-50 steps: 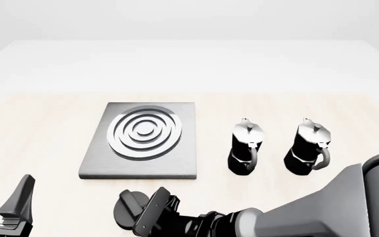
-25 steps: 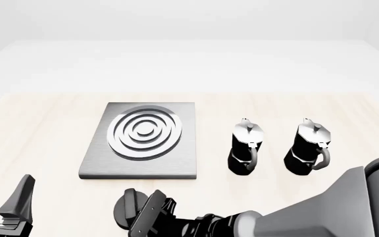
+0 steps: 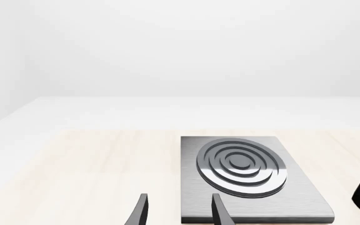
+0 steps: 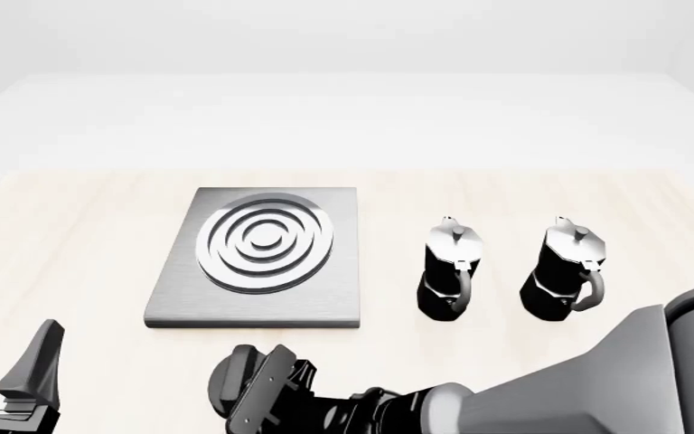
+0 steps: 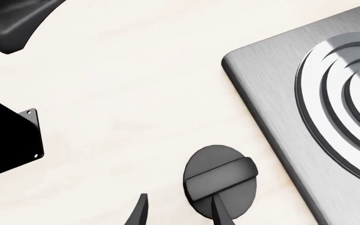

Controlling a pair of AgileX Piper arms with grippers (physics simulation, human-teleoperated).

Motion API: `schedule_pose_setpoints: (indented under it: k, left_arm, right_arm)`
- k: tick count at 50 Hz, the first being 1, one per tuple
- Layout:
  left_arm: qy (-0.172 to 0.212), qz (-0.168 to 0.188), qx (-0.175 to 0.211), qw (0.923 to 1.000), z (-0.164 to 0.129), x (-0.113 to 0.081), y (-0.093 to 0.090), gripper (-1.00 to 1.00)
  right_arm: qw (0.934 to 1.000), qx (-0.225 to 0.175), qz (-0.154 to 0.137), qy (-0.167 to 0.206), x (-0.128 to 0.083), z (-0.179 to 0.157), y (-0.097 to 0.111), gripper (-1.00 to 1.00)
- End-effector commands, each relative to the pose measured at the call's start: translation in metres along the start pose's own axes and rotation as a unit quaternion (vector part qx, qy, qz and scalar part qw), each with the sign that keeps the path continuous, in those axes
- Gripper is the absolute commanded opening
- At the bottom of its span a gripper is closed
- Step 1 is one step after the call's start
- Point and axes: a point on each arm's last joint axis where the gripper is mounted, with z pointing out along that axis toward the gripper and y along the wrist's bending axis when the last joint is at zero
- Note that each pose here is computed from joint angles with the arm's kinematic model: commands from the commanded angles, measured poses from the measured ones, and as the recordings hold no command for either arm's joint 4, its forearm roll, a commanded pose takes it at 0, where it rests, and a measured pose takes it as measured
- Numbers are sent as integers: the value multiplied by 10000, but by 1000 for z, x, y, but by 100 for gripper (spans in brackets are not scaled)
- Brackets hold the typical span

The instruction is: Turn off the stove.

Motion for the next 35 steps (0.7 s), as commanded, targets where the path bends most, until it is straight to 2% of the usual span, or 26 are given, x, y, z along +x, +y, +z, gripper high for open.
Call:
schedule_pose_setpoints:
  k: [1, 16, 35]
  left_arm:
    - [1, 0, 0, 10000, 0, 0, 0, 100]
    - [0, -1, 1, 10000, 0, 0, 0, 100]
    - [1, -1, 0, 10000, 0, 0, 0, 100]
  right_arm:
    - [9998, -74, -150, -53, -8, 10, 5, 100]
    - [9997, -143, -173, -31, -5, 12, 11, 100]
    - [9997, -145, -186, -104, -5, -11, 11, 100]
